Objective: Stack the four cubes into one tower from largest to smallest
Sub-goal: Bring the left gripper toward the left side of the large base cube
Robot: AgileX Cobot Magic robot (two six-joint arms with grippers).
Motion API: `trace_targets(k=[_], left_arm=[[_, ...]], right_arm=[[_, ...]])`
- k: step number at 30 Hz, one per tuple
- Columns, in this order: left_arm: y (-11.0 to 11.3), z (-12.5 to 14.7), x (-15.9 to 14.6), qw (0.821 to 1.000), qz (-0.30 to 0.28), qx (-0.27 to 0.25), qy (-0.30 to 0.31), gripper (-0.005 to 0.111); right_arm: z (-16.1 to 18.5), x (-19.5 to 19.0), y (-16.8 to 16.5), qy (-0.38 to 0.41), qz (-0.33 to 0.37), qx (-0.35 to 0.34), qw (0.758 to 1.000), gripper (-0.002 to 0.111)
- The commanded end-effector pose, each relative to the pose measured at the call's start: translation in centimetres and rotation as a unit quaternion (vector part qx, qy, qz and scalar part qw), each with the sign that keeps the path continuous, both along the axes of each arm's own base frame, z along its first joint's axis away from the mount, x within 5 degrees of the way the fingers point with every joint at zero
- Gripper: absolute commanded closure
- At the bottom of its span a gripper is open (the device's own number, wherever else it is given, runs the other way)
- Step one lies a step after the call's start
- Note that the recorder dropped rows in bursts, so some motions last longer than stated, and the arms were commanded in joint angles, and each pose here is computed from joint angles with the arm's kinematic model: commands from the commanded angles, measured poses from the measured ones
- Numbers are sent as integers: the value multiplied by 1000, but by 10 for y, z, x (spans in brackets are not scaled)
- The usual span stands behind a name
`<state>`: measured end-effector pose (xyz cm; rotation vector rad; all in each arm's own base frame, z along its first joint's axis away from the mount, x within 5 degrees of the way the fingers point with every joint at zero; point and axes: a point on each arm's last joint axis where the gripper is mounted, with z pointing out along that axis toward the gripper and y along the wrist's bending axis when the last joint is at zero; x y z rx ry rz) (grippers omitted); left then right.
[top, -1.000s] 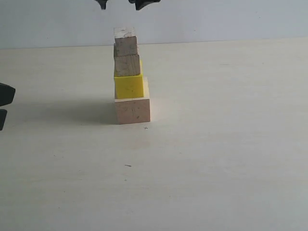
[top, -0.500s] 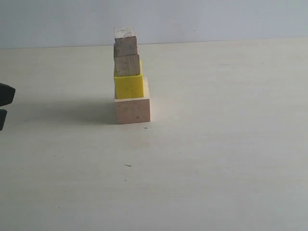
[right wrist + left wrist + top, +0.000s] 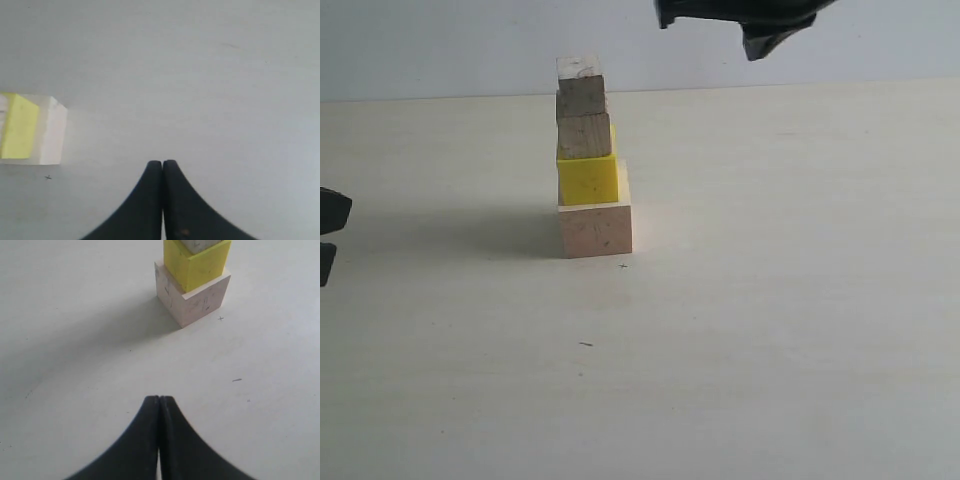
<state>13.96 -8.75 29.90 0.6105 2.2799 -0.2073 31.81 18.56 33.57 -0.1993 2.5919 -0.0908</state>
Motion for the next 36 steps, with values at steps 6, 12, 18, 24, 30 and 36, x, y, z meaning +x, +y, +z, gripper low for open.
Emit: trace_targets(k=[6,12,18,24,30,36], left_arm=[[-10,-16,13,1000,-5,16,24,107],[-32,-47,43,995,-12,61,77,107],[-34,-74,102,995,26,59,70,107],[-12,-100,150,988,91,65,111,107],[-9,-126,181,985,98,44,137,107],[-22,-147,207,986,28,35,160,107]], right_arm=[[-48,14,-63,90,6,50,995,108],[-107,29,-78,138,28,144,979,108],[-152,43,-58,180,71,215,957,108],[-158,45,-56,181,72,221,956,108],[-158,44,-56,186,73,221,955,108],[-158,43,-56,190,74,221,954,108]])
